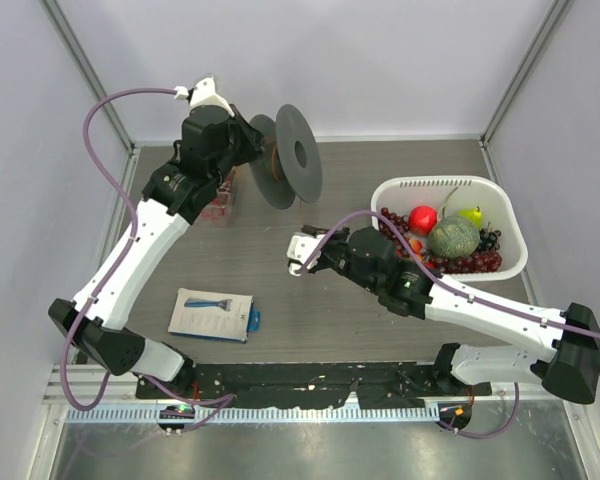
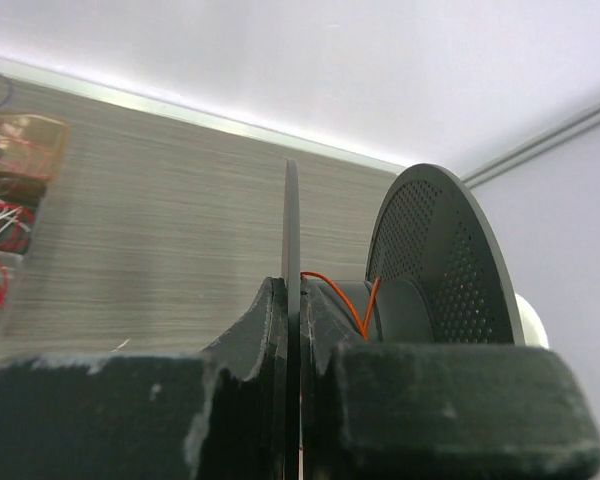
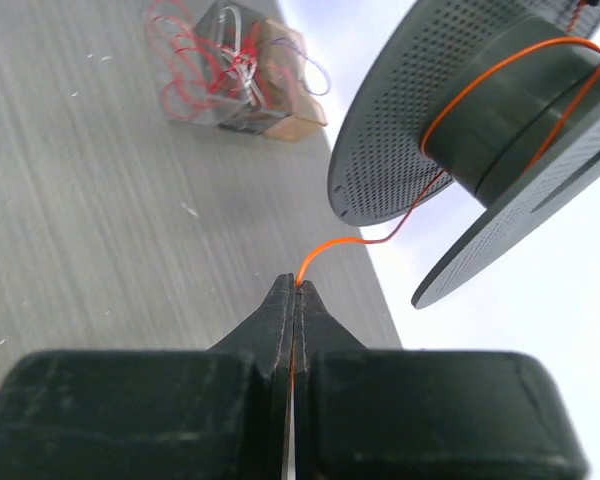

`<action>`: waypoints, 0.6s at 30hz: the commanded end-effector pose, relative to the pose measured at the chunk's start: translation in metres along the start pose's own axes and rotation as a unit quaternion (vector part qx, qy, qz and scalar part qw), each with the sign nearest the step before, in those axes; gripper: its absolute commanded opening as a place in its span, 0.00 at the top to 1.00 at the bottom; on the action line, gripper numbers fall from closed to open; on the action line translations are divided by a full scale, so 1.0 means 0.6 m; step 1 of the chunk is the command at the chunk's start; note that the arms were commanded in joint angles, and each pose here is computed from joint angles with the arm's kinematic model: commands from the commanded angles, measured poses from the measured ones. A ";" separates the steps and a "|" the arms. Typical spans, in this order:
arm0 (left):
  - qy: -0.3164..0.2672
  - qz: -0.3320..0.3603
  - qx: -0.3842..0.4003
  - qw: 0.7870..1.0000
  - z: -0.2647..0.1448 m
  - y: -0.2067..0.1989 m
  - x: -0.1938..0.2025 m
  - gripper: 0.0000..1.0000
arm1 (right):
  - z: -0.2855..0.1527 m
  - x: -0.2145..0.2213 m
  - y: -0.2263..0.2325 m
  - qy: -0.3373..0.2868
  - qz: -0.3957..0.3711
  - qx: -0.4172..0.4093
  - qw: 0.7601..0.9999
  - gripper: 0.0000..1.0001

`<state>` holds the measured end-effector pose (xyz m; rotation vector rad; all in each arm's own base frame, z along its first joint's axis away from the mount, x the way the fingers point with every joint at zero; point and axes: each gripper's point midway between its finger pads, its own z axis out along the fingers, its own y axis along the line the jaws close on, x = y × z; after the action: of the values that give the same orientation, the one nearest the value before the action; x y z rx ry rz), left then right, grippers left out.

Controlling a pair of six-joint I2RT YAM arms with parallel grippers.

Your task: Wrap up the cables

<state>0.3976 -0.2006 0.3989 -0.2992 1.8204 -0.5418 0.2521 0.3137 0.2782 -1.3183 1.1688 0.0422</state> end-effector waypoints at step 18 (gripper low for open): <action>-0.121 -0.117 0.107 0.980 -0.073 -0.071 -0.174 1.00 | -0.055 -0.053 -0.020 -0.107 0.029 0.036 0.993 0.99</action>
<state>0.3868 -0.1969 0.4471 -0.3313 1.6930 -0.7031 0.2441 0.3026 0.3159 -1.1346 1.0185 0.0759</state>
